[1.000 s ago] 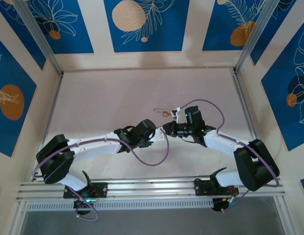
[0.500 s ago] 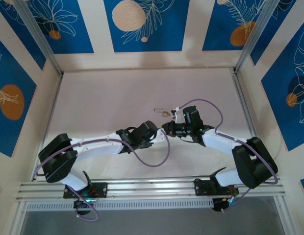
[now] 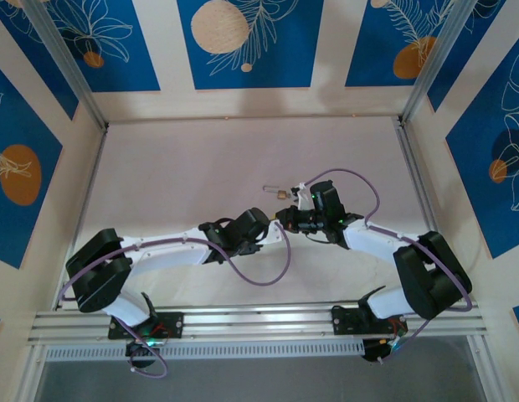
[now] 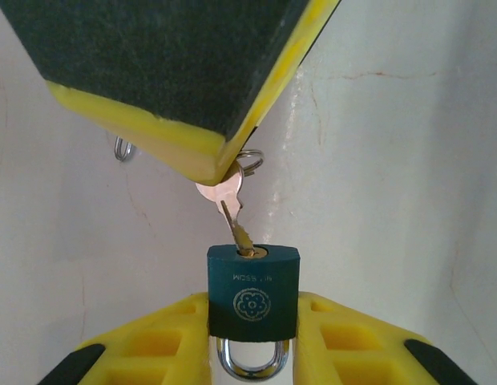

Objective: Unlock with the key

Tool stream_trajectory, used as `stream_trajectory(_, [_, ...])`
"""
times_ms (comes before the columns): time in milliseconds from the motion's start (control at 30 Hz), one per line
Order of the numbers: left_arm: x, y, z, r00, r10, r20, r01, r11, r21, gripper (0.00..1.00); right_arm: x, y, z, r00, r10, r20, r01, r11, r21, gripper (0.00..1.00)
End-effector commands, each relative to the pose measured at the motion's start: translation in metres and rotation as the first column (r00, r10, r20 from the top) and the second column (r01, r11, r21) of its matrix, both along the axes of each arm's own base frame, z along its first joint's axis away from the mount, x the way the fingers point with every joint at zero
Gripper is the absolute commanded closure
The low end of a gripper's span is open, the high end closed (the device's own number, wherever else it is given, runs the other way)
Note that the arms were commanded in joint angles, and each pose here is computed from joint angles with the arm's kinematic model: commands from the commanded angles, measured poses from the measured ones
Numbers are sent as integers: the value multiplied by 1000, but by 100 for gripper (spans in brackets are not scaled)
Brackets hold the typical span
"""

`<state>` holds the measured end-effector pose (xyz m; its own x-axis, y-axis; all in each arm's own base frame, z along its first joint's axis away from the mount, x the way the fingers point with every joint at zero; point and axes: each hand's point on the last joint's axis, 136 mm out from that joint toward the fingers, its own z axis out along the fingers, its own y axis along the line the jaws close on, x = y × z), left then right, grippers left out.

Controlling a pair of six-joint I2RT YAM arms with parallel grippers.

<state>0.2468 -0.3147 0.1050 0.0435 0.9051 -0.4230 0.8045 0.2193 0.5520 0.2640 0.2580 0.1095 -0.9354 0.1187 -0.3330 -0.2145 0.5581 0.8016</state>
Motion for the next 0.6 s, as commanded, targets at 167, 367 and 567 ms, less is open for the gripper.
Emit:
stream_trajectory(167, [3,-50,60,995,-30,96,54,965,-258,76,-13,6,6,999,48,12,-48,999,-10,100])
stream_trajectory(367, [5,-44,61,993,-13,114,41,968,-247,76,-15,1,9,998,42,49,-41,999,-28,100])
stream_trajectory(567, [7,-38,64,992,5,125,28,965,-259,77,-16,-8,8,996,32,80,-26,997,-79,100])
